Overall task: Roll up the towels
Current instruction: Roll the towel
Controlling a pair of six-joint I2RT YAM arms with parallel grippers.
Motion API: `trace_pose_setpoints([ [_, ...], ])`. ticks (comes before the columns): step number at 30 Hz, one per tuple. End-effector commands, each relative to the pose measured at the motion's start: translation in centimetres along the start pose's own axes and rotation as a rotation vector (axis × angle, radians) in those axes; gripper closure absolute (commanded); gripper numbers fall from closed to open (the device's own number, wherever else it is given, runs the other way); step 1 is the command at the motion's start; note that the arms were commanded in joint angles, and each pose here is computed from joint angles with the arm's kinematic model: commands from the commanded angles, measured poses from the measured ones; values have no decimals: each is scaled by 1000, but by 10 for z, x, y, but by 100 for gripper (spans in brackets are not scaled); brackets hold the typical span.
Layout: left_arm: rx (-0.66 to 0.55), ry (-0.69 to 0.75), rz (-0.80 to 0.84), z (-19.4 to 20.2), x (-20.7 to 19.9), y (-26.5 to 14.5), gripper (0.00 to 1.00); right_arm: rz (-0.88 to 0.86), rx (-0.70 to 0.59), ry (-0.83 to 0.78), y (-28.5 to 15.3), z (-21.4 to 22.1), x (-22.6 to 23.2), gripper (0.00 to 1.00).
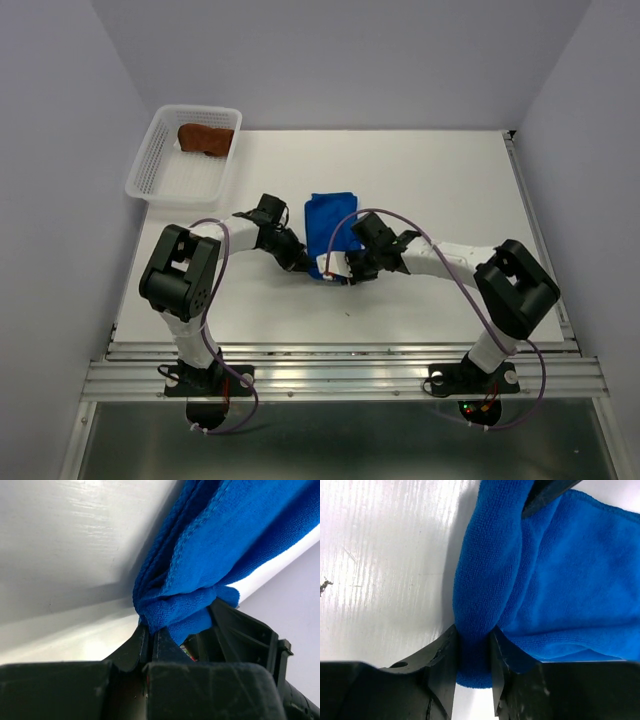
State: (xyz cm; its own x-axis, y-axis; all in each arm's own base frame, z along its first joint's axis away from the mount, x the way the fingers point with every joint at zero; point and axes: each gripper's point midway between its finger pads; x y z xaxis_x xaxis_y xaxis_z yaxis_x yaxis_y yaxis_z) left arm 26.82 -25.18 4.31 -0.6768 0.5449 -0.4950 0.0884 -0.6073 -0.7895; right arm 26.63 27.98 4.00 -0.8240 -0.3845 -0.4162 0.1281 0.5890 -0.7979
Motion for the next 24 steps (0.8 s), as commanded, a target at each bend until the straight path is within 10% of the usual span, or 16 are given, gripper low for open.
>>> trace_pose_setpoints([
  [1,46,-10,65,12,-10,-13,100,-6,-58,8,4,-12,-6,67],
  [4,41,1,80,12,-13,-16,100,-24,-85,48,5,-18,-4,99],
  [8,-12,17,87,6,-15,-24,83,-49,-102,99,8,-22,-1,99],
  [12,-118,51,92,-8,-20,-39,32,-120,-124,190,2,-24,-3,99],
  [24,-480,190,52,-56,-16,-83,10,-428,-366,435,-8,-32,2,99],
])
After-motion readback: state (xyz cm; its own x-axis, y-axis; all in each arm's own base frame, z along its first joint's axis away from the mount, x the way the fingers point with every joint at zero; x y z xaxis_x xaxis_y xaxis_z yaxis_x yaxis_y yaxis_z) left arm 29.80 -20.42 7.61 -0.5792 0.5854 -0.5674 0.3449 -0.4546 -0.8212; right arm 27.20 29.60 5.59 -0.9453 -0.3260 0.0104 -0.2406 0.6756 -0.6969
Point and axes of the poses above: each gripper's point midway between its finger pads, its own y axis out along the fingers, its own x axis along the line the jaws close on, z = x × y, and after that the axes turned 13 degrees about -y, right-handed
